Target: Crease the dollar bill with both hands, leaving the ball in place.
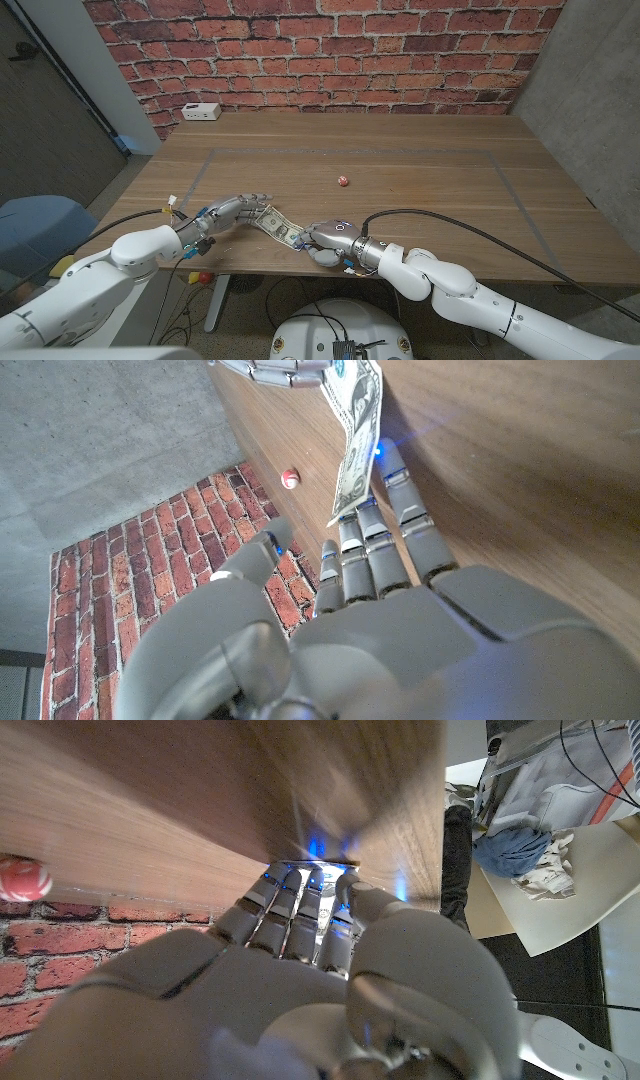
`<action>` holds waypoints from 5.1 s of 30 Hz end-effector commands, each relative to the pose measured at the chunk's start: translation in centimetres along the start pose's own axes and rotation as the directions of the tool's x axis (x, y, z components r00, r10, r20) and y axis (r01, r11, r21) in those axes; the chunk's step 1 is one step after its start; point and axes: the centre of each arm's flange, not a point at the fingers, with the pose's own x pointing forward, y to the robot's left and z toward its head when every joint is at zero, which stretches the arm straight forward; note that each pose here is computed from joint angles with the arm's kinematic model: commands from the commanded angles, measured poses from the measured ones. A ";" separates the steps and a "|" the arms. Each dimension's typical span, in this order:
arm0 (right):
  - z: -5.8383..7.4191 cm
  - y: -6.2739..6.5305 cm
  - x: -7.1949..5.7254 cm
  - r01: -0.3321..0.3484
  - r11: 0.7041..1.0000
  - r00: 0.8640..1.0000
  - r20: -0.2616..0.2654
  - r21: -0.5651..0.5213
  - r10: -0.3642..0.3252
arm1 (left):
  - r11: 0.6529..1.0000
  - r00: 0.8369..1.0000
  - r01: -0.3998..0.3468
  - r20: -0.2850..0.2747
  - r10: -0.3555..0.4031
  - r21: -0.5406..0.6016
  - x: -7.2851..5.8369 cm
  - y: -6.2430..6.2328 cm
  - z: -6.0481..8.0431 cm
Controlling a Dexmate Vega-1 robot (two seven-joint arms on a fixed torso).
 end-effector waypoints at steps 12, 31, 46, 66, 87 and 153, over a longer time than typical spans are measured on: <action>-0.3 0.2 -0.4 0.012 1.000 1.000 -0.010 0.027 -0.012 | 0.992 0.990 0.128 0.064 -0.129 0.022 0.8 -1.1 1.0; -1.1 0.2 -0.4 0.018 0.999 1.000 -0.025 0.044 -0.017 | 0.967 0.968 0.235 0.110 -0.224 -0.102 2.7 -2.7 1.0; -1.6 -0.2 -0.6 0.027 0.999 0.998 -0.049 0.039 -0.025 | 0.952 0.952 0.304 0.018 -0.305 0.021 3.1 -3.2 2.9; -2.3 -2.8 -3.5 0.127 0.992 0.989 -0.075 0.005 -0.127 | 0.970 0.978 0.199 -0.091 -0.188 0.138 2.3 -2.8 2.8; -2.3 -1.3 -3.6 0.095 0.994 0.995 -0.034 0.049 -0.093 | 0.899 0.971 0.238 -0.087 -0.221 0.368 4.0 -4.1 5.5; -4.8 -7.7 -8.1 0.390 0.921 0.914 -0.120 -0.005 -0.388 | 0.097 0.897 0.417 -0.391 -0.207 0.904 10.7 -12.5 7.3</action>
